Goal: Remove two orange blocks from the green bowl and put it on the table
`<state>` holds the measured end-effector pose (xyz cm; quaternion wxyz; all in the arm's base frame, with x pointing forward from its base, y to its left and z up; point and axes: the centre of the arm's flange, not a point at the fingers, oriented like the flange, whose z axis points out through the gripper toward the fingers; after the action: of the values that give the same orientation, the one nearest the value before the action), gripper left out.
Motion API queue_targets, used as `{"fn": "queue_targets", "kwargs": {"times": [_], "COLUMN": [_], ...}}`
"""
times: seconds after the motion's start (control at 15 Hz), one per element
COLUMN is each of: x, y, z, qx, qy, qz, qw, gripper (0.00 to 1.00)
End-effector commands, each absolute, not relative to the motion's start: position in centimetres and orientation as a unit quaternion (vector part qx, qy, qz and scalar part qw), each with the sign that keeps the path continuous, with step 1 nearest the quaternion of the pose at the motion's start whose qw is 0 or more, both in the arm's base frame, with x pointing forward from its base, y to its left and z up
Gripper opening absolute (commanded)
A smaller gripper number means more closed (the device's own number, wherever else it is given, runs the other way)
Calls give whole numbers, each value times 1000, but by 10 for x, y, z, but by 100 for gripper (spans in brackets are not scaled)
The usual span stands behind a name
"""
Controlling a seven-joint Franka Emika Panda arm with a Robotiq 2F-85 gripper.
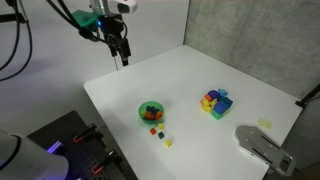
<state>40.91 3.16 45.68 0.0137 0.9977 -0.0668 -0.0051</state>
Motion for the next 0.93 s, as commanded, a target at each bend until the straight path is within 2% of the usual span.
{"fn": "queue_targets", "kwargs": {"times": [0.0,0.47,0.87], "x": [449,506,534], "y": [35,45,43], "z": [427,355,309], "qx": [998,998,997], "qy": [-57,-30,-27], "qz": [-8,-12,-38], "qw": [20,51,56], "gripper": [100,100,100]}}
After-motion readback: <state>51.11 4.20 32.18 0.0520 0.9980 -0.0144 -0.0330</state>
